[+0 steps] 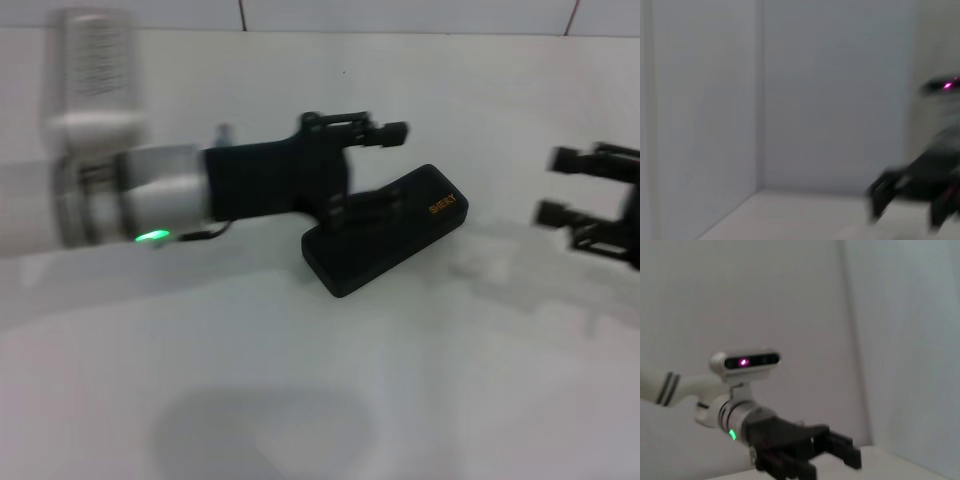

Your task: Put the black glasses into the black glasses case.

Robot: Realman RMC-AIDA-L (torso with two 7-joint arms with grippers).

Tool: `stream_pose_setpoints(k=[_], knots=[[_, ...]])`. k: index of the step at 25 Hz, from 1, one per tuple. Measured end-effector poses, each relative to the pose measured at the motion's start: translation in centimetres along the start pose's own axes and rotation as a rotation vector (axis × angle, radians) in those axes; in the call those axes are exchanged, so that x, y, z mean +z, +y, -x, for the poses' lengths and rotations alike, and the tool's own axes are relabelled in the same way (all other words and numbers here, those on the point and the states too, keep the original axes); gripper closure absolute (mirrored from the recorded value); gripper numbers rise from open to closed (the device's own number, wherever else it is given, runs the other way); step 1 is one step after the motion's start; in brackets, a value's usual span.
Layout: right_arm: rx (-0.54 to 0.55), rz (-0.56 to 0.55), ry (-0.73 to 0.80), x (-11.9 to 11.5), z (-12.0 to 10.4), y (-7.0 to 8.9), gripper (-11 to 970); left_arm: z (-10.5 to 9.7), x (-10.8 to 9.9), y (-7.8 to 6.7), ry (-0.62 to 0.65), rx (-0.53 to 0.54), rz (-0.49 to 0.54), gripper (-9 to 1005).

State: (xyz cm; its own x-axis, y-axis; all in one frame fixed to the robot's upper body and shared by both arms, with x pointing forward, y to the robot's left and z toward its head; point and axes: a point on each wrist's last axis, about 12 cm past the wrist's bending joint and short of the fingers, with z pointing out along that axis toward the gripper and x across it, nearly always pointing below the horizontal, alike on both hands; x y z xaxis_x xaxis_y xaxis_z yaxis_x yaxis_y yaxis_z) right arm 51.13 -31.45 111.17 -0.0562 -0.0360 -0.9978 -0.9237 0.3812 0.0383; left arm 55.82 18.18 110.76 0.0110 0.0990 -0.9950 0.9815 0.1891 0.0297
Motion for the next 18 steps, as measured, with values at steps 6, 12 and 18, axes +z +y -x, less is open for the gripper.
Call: stream_pose_setpoints(k=[6,12,18], knots=[[-0.068,0.15,-0.021,5.1,0.1,0.1,290,-0.6,-5.9,-1.3,-0.094,-0.006,0.05,374],[-0.123,0.148,-0.073,7.4,-0.9,0.3,177,-2.1,-9.3,-2.9,-0.077,-0.022,0.096,350],[-0.152,0.159,-0.07,7.9,-1.2,0.6,161,-2.6,-10.1,-4.0,-0.089,-0.019,0.1,349]])
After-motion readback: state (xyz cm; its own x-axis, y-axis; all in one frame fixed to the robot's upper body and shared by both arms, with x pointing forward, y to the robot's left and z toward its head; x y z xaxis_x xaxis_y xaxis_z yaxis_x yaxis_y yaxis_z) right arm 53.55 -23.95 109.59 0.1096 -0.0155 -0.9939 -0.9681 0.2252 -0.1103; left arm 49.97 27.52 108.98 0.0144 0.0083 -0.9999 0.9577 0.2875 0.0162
